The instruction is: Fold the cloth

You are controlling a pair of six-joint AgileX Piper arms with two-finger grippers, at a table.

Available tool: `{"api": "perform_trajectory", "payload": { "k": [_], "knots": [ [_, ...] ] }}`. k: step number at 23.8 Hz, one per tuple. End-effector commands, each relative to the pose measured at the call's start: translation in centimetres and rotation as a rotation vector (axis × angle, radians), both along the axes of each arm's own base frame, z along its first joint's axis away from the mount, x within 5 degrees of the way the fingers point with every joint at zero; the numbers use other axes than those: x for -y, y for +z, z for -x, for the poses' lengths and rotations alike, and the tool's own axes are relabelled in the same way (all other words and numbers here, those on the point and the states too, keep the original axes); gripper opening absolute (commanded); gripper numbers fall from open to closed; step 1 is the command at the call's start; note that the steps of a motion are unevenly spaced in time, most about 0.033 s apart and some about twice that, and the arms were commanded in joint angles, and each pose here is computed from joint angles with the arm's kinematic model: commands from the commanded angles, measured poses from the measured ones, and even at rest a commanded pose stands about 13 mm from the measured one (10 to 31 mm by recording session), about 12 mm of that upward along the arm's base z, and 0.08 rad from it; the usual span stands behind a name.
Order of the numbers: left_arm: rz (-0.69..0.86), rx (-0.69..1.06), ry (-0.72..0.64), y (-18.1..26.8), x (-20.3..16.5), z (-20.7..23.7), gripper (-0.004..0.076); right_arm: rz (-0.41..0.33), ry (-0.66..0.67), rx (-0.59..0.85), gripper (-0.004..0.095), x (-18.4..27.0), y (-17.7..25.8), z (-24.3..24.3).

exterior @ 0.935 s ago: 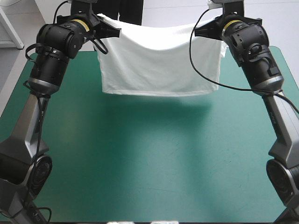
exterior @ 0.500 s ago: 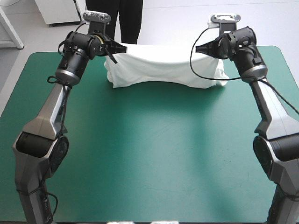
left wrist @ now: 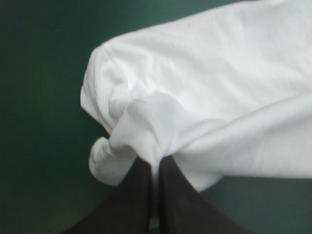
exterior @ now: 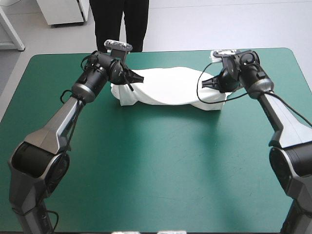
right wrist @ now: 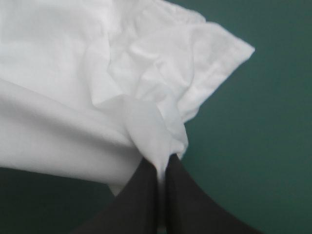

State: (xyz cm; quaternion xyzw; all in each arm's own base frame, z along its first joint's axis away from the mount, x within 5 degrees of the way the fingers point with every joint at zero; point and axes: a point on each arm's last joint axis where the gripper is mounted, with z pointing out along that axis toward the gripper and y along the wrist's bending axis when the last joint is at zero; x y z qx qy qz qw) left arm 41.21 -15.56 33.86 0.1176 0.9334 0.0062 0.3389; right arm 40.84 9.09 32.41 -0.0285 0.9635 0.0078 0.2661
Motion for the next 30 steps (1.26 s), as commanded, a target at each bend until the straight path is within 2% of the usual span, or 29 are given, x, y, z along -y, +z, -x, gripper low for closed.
{"api": "perform_trajectory", "payload": {
  "k": [1, 4, 8, 12, 17, 23, 26, 27, 30],
  "knots": [
    [0.076, 0.098, 0.009, 1.5, -1.4, 4.3, -0.001, -0.051, 0.011, 0.123, -0.0017, 1.1, 0.9, 4.7],
    [0.107, 0.06, 0.008, -0.1, -2.5, 7.6, -0.001, -0.06, 0.015, 0.082, -0.0017, 1.7, -1.0, 8.2],
    [0.133, -0.073, 0.001, -4.0, -3.3, 13.6, -0.001, -0.095, 0.0, -0.058, -0.0017, 2.3, -4.9, 13.2],
    [0.113, -0.227, -0.022, -7.5, -3.3, 18.5, -0.001, -0.089, 0.041, -0.155, -0.0017, 1.7, -7.2, 16.8],
    [0.114, -0.315, 0.008, -8.5, -4.0, 21.0, -0.001, -0.125, 0.052, -0.215, -0.0017, 0.9, -8.0, 18.5],
    [0.08, -0.377, 0.039, -8.7, -4.7, 21.8, -0.0008, -0.157, 0.037, -0.293, -0.0008, 0.6, -8.1, 19.2],
    [0.094, -0.369, 0.05, -8.7, -4.6, 21.7, 0.0028, -0.154, 0.048, -0.321, 0.0106, 0.6, -7.9, 19.4],
    [0.096, -0.369, 0.05, -8.5, -4.6, 21.6, 0.0099, -0.157, 0.046, -0.322, 0.0261, 0.6, -7.7, 19.5],
    [0.086, -0.386, 0.053, -7.8, -4.6, 21.6, 0.0271, -0.167, 0.031, -0.328, 0.0536, 0.7, -7.4, 19.9]
  ]
}}
